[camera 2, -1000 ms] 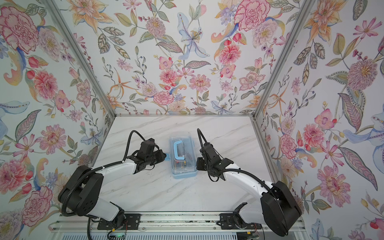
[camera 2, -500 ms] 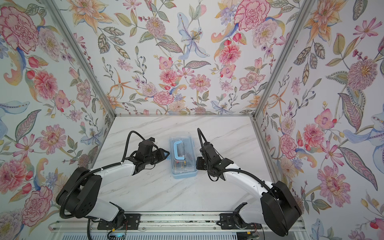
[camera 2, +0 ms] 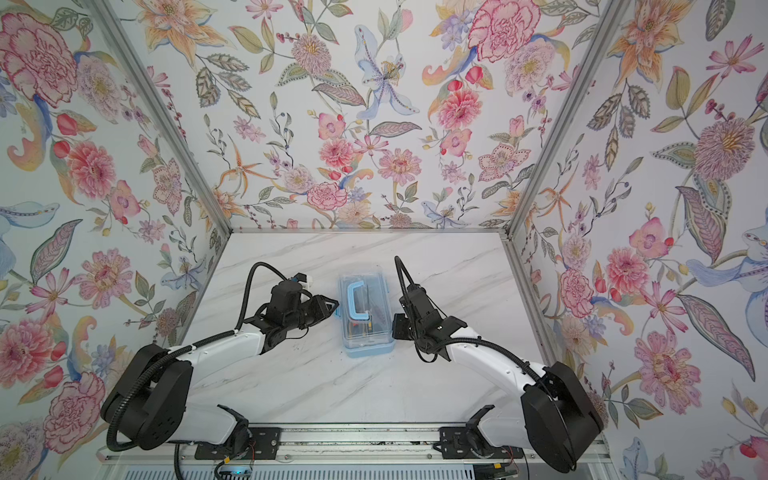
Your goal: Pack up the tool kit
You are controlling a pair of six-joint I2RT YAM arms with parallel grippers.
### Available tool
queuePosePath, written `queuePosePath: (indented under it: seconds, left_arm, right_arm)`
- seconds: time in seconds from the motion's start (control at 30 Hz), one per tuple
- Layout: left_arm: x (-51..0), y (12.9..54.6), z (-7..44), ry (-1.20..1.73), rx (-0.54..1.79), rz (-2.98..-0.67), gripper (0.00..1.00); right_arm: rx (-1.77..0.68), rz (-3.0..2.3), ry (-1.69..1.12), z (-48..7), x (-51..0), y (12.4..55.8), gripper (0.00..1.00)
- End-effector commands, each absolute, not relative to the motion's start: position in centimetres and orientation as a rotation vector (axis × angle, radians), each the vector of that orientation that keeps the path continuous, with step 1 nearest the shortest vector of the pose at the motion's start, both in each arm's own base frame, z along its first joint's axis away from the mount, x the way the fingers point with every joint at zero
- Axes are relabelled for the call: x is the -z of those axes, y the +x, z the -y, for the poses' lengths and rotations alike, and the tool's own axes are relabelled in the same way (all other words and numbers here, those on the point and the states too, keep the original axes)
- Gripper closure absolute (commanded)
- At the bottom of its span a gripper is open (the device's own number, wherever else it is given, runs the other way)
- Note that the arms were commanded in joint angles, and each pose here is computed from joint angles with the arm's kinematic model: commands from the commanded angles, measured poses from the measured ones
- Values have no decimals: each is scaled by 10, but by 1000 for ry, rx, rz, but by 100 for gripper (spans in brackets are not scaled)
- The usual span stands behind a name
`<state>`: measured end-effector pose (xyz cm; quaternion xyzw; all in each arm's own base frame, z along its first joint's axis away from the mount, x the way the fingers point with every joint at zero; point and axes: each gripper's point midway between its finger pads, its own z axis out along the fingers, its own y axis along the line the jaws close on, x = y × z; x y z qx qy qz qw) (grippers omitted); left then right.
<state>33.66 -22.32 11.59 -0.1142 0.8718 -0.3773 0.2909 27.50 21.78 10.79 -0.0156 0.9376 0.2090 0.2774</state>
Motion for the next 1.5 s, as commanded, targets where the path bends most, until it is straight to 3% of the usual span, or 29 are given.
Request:
queuePosePath:
  seconds: [0.0,1.13,1.33,1.47]
  left_arm:
    - [-115,331,223,-309,1016,-2320,69]
    - [-127,325,228,-314,1115,-2237,71]
    - [-129,324,230,-311,1127,-2225,71]
    - [-130,323,230,-310,1130,-2224,69]
  right_arm:
    - [-571,-2517,-43,-221,-106,275,85]
    - [-569,-2546,-83,-231,-99,274,84]
    - [-568,-2548,-93,-232,-98,273,79]
    - [-569,-2550,-100,-233,-98,273,70]
